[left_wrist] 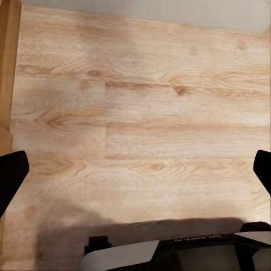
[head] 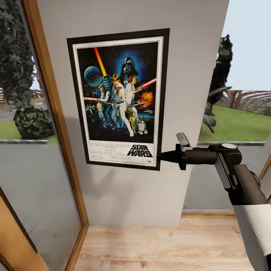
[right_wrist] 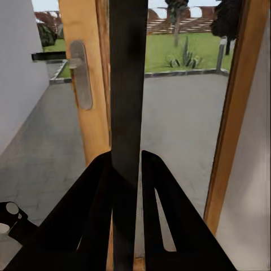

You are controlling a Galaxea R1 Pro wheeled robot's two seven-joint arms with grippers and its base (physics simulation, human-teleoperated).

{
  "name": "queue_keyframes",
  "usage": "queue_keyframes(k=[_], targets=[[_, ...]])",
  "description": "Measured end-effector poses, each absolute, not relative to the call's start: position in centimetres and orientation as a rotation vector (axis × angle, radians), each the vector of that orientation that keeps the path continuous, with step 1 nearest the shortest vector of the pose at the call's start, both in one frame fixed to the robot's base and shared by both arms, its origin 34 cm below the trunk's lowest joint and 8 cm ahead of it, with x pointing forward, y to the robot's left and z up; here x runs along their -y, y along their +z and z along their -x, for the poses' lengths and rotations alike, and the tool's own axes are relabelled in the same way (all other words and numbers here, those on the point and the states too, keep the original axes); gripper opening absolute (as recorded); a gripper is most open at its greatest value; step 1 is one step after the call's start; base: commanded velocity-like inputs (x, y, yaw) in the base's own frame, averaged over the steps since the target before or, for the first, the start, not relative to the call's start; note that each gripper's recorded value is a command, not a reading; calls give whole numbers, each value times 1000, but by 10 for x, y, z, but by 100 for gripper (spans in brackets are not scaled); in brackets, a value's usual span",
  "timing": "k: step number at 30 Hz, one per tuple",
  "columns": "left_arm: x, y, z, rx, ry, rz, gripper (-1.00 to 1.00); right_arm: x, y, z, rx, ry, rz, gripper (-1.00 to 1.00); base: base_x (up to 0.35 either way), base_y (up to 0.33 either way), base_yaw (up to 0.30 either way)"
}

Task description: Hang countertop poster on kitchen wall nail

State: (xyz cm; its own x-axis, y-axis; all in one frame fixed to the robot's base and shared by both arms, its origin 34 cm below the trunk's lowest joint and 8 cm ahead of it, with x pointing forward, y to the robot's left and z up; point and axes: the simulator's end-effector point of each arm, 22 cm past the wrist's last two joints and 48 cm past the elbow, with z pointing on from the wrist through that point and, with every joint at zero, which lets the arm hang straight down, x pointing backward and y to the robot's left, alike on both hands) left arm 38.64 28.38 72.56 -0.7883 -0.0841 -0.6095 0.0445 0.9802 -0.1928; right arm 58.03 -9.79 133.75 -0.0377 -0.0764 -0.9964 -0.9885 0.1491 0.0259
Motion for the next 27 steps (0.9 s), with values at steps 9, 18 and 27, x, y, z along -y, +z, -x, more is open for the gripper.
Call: queue_keyframes(k=[9,18,27], targets=[[-284,725,-387,-2466,-259,28,100,98,1337,-581,-1357,1083,1140,-100,157,0,0],[-284,725,-387,-2466,-258,29,100,98,1337,-580,-1357,1083,1141,-100,134,-22,0],[-284,725,-387,-2466,-258,29,100,98,1338,-580,-1356,1082,1141,-100,88,-9,0]])
